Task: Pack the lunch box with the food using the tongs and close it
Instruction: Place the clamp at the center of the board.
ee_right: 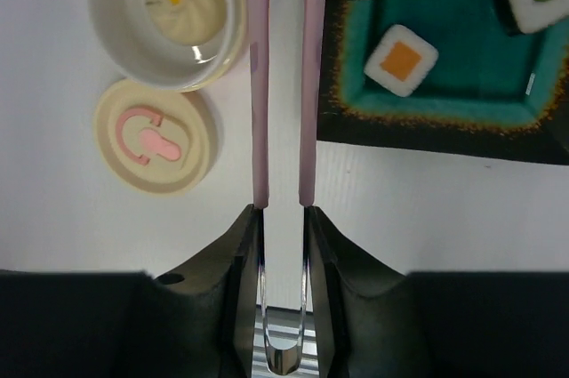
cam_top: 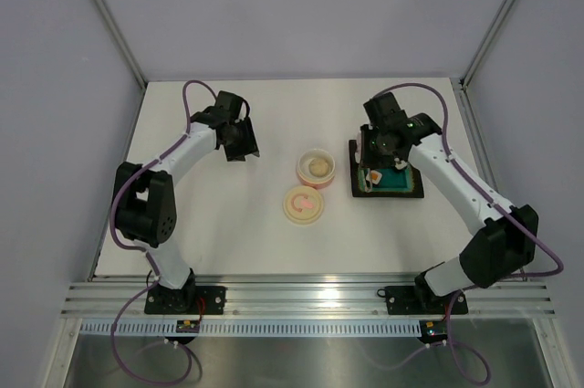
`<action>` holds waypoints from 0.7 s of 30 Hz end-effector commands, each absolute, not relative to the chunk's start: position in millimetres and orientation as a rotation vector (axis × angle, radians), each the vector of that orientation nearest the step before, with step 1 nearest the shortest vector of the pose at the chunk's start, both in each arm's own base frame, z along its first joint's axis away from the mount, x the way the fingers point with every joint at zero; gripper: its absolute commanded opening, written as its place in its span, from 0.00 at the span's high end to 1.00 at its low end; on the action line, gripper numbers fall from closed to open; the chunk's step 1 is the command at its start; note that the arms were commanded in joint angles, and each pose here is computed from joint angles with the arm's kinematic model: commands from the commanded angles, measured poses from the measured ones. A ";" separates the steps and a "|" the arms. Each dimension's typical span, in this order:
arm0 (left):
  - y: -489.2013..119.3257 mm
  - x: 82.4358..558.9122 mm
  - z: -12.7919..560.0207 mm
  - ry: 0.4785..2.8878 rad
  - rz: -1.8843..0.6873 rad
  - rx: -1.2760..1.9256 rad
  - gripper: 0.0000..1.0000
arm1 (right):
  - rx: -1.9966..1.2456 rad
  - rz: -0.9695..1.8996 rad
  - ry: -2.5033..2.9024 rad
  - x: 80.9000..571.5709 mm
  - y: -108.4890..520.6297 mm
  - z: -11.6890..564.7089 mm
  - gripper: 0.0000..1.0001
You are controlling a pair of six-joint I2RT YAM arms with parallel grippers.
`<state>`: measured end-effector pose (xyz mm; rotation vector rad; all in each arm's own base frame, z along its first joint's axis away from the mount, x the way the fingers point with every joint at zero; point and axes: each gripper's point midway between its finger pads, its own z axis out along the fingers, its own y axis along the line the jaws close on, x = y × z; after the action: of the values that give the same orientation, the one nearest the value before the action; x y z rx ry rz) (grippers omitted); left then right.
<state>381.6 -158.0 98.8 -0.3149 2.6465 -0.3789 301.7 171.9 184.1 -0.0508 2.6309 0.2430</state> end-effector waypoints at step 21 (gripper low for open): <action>-163.0 388.7 127.2 2.572 -0.426 -0.241 0.51 | 0.759 -0.034 2.407 321.2 -42.9 164.3 0.96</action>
<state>380.9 -157.2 99.8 -0.2882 2.6473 -0.3751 276.9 -40.2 143.6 0.8093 2.5175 -0.0906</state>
